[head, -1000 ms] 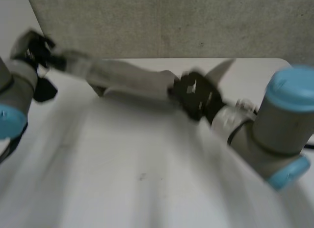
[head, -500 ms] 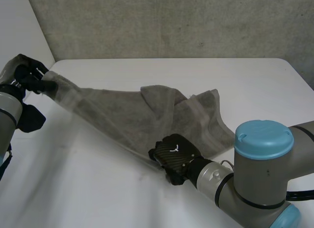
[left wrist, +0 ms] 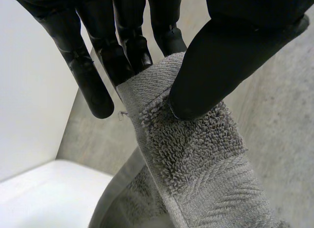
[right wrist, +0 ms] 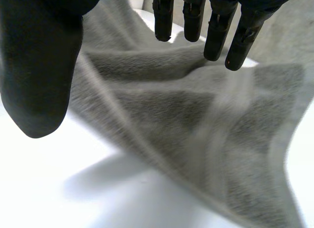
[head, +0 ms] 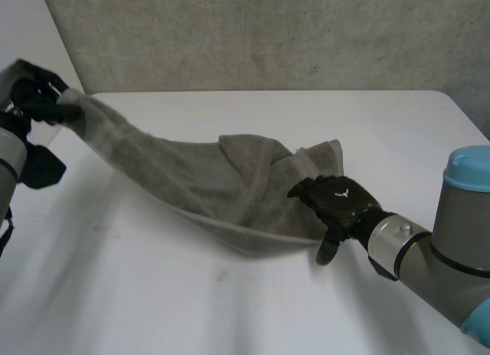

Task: Fold the towel.

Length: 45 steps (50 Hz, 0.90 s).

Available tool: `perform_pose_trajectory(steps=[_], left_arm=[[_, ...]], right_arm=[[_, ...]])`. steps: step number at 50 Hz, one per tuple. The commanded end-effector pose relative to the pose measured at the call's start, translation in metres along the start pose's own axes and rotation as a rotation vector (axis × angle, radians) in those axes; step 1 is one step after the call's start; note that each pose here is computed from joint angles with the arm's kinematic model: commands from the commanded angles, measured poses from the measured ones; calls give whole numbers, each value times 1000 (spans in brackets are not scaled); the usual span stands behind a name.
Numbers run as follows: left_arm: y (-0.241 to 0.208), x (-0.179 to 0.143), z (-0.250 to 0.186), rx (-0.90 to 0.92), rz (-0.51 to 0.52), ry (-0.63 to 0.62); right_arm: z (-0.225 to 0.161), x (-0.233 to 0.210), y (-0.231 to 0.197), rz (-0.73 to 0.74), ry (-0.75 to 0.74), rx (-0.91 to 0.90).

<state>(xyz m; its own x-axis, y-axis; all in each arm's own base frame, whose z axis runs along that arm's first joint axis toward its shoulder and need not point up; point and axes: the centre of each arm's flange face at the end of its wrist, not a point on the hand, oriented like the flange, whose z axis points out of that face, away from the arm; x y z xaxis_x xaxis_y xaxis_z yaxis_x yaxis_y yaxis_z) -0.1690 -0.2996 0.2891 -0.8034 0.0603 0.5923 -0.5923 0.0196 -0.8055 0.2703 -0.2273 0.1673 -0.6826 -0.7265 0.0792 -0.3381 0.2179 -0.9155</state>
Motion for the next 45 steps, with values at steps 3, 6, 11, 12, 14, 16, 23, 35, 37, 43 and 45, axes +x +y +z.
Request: perform_pose_trajectory(steps=[3,6,11,12,14,16,23,35,37,43,45], left_arm=[[-22,25,-3,26,-10,44],[-26,28,-4,31,-15,49],[-29,30,-5,40,-18,56],[-30,31,-6,42,-19,58],[-31,31,-6,45,-20,57],[-31,30,-6,45,-19,54],[-36,31,-8,56,-20,55],[-41,27,-5,72,-19,41],[-41,26,-4,75,-19,38],[-42,23,-3,78,-20,29],[-42,23,-3,78,-20,29]], right_arm=[[1,-13,8,84,-91,-9],[11,-11,15,113,-90,-16],[25,-7,19,120,-81,5],[30,-5,22,120,-80,3],[35,-4,24,120,-78,4],[40,-2,27,120,-75,4],[59,4,37,118,-67,8],[68,18,37,99,17,55],[68,25,35,97,39,58],[67,47,35,109,87,61],[68,53,37,114,95,60]])
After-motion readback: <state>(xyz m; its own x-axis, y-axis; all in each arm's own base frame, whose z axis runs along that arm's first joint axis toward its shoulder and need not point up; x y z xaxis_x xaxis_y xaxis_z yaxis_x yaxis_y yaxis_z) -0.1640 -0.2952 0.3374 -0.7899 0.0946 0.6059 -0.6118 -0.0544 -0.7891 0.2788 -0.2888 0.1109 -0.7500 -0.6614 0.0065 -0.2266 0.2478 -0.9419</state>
